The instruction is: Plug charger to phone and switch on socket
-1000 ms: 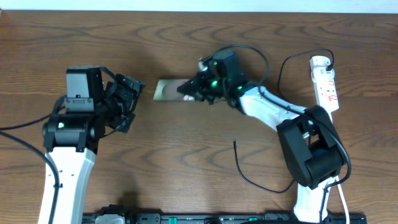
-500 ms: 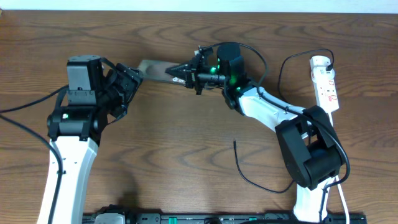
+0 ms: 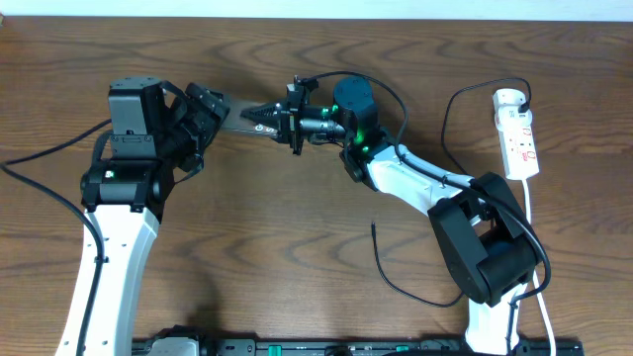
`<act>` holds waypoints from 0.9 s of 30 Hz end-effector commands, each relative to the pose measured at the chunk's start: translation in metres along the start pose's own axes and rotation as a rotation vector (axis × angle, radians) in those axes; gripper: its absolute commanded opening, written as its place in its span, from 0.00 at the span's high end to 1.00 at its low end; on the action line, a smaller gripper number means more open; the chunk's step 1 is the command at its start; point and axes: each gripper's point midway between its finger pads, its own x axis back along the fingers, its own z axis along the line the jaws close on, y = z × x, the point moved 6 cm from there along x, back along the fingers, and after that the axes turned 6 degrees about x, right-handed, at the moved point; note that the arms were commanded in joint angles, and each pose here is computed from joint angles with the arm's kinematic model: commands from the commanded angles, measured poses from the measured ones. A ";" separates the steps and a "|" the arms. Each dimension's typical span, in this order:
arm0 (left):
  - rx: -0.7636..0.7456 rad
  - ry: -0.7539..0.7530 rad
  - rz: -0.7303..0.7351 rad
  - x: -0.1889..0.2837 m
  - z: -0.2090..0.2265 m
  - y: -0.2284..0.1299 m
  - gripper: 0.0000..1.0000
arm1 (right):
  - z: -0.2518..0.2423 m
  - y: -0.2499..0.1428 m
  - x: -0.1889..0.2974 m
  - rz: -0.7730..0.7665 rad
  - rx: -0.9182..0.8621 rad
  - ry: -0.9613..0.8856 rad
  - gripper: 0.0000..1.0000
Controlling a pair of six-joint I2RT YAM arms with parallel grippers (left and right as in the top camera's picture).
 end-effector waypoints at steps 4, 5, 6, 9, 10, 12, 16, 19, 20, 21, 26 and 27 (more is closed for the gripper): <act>0.083 -0.024 -0.023 0.003 -0.009 0.005 0.05 | 0.018 -0.006 -0.004 -0.006 0.015 0.065 0.98; 0.127 -0.022 -0.029 0.003 -0.009 0.006 0.05 | 0.019 -0.006 -0.004 -0.009 0.022 0.073 0.99; 0.180 -0.020 -0.034 0.003 -0.008 0.006 0.05 | 0.019 -0.006 -0.005 -0.011 0.023 0.075 0.98; 0.290 -0.020 -0.045 0.003 -0.008 0.007 0.05 | 0.021 -0.008 -0.006 -0.004 0.034 0.083 0.99; 0.318 -0.020 -0.044 0.003 -0.008 0.007 0.05 | 0.021 -0.009 -0.006 -0.003 0.034 0.082 0.99; 0.354 -0.020 -0.043 0.003 -0.008 0.007 0.05 | 0.021 -0.010 -0.007 0.000 0.037 0.085 0.99; 0.388 -0.021 -0.043 0.003 -0.008 0.007 0.05 | 0.024 -0.013 -0.009 0.000 0.056 0.104 0.99; 0.392 -0.024 -0.044 0.003 -0.008 0.008 0.05 | 0.026 -0.017 -0.013 0.002 0.067 0.117 0.99; 0.392 -0.025 -0.044 0.003 -0.009 0.008 0.05 | 0.025 -0.019 -0.015 0.003 0.066 0.117 0.99; 0.392 -0.025 -0.044 0.003 -0.009 0.008 0.05 | 0.025 -0.021 -0.017 0.002 0.065 0.119 0.99; 0.391 -0.028 -0.045 0.003 -0.009 0.008 0.05 | 0.022 -0.031 -0.030 -0.011 0.061 0.131 0.99; 0.392 -0.028 -0.045 0.003 -0.009 0.008 0.05 | 0.022 -0.033 -0.032 -0.012 0.060 0.133 0.99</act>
